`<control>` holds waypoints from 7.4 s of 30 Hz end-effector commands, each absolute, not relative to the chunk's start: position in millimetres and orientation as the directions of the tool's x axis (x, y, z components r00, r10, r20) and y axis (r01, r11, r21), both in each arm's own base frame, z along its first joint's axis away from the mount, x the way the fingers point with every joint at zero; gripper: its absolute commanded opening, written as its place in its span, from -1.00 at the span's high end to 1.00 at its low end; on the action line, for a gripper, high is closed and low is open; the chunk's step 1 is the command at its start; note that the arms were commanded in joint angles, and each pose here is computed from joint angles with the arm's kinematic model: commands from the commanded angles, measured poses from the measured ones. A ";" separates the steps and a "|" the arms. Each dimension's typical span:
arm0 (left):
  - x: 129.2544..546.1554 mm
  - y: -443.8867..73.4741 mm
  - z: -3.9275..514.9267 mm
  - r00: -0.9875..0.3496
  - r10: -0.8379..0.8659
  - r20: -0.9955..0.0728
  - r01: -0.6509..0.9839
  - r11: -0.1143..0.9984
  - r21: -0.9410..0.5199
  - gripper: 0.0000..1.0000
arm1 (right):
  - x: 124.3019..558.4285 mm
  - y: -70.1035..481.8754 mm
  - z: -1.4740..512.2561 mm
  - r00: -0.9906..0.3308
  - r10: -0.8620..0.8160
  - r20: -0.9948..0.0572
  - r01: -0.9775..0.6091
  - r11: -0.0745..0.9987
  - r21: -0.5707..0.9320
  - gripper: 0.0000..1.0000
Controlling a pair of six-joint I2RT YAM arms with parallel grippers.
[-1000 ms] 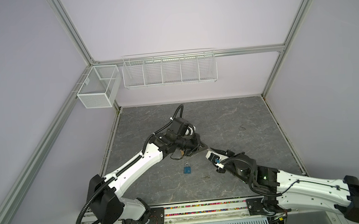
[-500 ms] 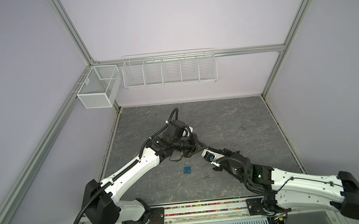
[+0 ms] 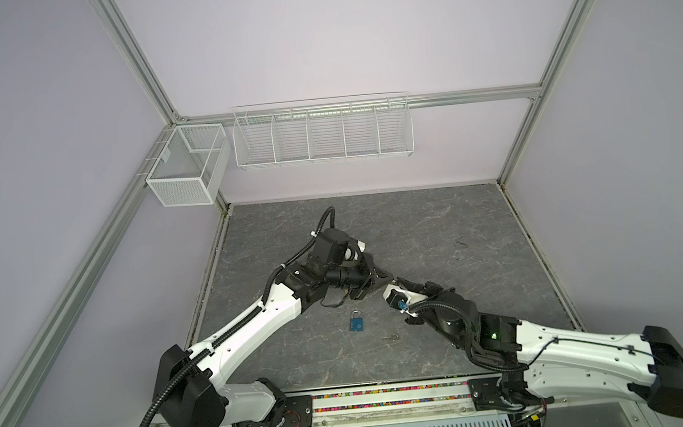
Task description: Unlock with the key
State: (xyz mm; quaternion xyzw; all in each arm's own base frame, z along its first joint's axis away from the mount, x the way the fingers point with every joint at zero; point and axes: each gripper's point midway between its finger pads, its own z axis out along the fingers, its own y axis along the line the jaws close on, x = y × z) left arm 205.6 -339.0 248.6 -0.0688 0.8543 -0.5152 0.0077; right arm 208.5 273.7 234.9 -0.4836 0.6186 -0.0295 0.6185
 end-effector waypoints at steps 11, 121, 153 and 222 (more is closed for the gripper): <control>212.9 -333.8 260.3 -0.986 -0.158 0.056 -0.117 0.410 -0.905 1.00 | 206.2 282.3 241.6 0.255 -0.630 -0.734 -0.562 0.521 -0.643 0.72; 315.5 -288.9 130.7 -0.896 -0.234 -0.376 -0.020 0.870 -0.493 0.43 | 184.8 245.0 182.8 -0.761 0.125 -0.637 -0.558 0.376 0.740 0.88; 312.5 -300.5 45.8 -0.954 -0.019 -0.300 0.032 0.986 -0.165 -0.40 | 156.8 215.9 193.1 -0.661 0.094 -0.745 -0.649 0.428 0.630 0.88; 324.3 -320.1 -11.8 -0.804 -0.593 0.038 -0.592 0.792 -0.152 -0.01 | 135.0 187.9 208.7 -0.571 0.148 -0.808 -0.682 0.462 0.567 0.88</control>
